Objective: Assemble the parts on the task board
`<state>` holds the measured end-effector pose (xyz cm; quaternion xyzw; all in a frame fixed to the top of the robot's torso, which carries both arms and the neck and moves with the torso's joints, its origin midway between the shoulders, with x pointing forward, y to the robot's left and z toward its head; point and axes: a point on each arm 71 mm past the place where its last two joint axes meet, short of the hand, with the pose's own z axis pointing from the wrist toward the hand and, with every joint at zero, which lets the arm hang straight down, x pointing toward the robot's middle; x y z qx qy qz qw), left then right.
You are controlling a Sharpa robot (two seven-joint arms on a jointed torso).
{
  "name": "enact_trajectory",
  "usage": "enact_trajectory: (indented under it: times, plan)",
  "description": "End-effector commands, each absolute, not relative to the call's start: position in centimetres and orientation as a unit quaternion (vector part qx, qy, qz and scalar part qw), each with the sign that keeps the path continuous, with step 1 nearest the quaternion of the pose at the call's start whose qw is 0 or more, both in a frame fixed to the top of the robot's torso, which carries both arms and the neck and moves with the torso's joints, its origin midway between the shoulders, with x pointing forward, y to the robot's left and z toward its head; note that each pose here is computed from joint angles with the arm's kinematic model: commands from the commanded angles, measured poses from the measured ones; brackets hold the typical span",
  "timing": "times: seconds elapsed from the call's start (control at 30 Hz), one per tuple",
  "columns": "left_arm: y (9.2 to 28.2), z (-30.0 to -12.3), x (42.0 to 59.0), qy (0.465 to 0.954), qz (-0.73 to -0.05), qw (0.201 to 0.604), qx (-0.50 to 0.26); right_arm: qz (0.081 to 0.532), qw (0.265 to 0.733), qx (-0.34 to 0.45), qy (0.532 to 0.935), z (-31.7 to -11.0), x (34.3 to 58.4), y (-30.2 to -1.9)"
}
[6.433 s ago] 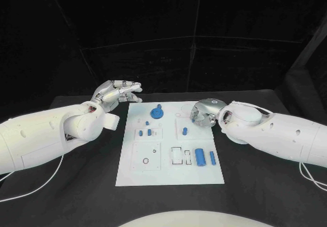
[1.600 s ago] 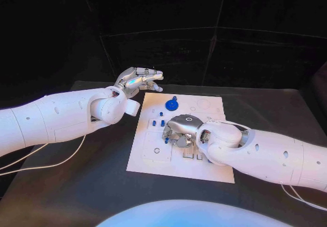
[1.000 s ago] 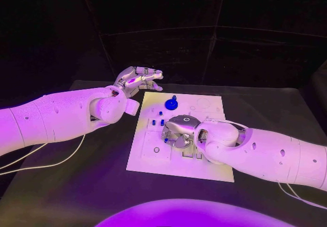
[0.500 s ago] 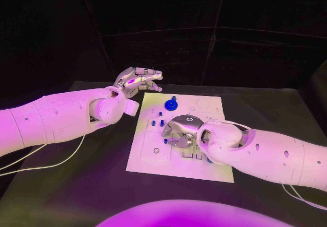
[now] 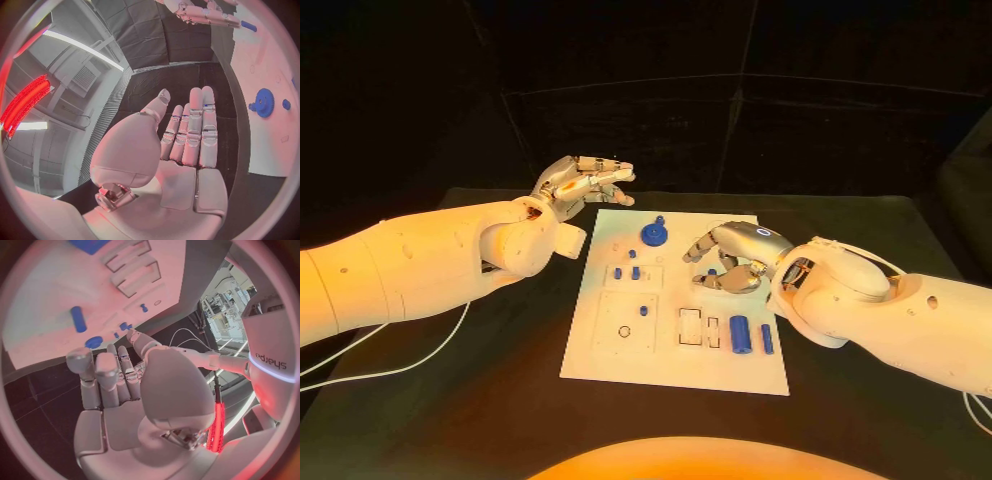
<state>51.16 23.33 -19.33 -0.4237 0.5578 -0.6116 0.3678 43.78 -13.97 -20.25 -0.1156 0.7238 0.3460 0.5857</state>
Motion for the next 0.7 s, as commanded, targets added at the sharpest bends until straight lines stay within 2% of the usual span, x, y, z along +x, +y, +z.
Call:
enact_trajectory:
  times: [0.03, 0.3, 0.7]
  plan:
    - [23.1, -19.1, 51.2, 0.551, -0.624, 0.365, -0.417, 0.340, 0.573, -0.089, 0.740, -20.4, 44.4, -15.1]
    - [22.9, -19.2, 51.2, 0.552, -0.626, 0.360, -0.416, 0.306, 0.586, -0.125, 0.740, -20.4, 45.2, -16.1]
    - [22.9, -19.2, 51.1, 0.553, -0.626, 0.360, -0.416, 0.278, 0.564, -0.150, 0.763, -21.4, 46.0, -15.5]
